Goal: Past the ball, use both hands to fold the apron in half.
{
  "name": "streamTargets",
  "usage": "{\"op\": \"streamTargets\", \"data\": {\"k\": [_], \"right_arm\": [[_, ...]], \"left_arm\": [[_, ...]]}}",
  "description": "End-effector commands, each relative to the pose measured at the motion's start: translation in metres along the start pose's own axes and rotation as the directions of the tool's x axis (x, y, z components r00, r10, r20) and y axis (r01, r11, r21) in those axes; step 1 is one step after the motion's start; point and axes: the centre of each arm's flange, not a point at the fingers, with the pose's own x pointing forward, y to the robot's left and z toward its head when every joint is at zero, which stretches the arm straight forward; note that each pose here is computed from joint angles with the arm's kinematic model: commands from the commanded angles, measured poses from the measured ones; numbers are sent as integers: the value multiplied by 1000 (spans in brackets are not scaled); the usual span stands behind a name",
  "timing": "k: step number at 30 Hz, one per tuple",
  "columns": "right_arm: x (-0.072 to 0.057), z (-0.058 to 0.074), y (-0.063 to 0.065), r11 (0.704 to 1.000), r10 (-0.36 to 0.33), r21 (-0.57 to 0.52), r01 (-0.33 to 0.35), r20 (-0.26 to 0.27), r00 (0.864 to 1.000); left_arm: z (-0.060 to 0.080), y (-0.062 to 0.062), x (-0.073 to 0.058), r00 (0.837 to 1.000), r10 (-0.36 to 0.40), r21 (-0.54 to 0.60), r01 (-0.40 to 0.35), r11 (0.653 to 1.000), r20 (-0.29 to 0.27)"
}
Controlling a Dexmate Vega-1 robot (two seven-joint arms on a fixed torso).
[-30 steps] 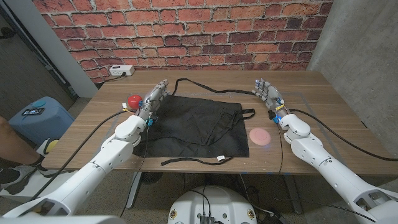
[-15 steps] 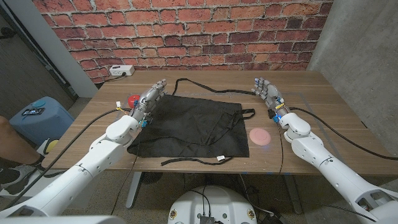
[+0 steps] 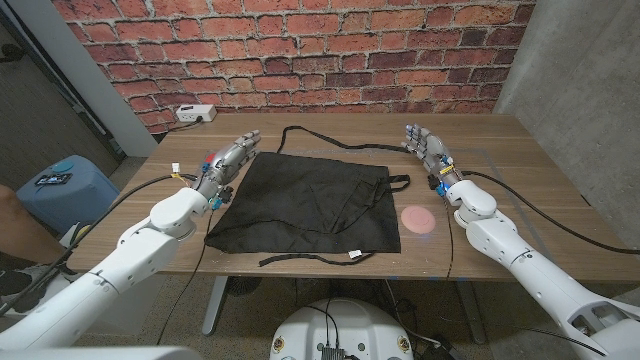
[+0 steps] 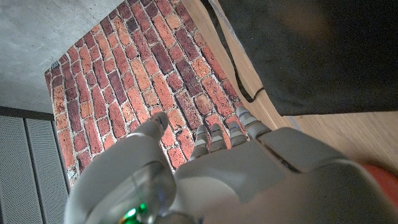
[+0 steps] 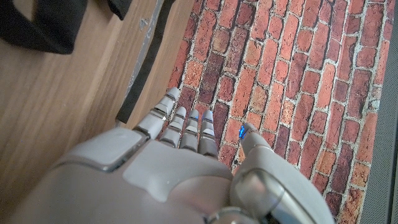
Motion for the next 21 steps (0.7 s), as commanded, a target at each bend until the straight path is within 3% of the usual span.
{"op": "streamTargets", "data": {"k": [1, 7, 21], "right_arm": [[1, -3, 2, 1000, 14, 4, -14, -3, 1000], [-1, -5, 1, 1000, 15, 7, -15, -6, 1000], [-7, -6, 3, 1000, 14, 6, -14, -2, 1000]], "left_arm": [[20, 8, -24, 998, -54, 130, 56, 990, -23], [27, 7, -30, 996, -80, 178, 85, 980, -33], [40, 8, -52, 988, -140, 374, 157, 914, -71]]}}
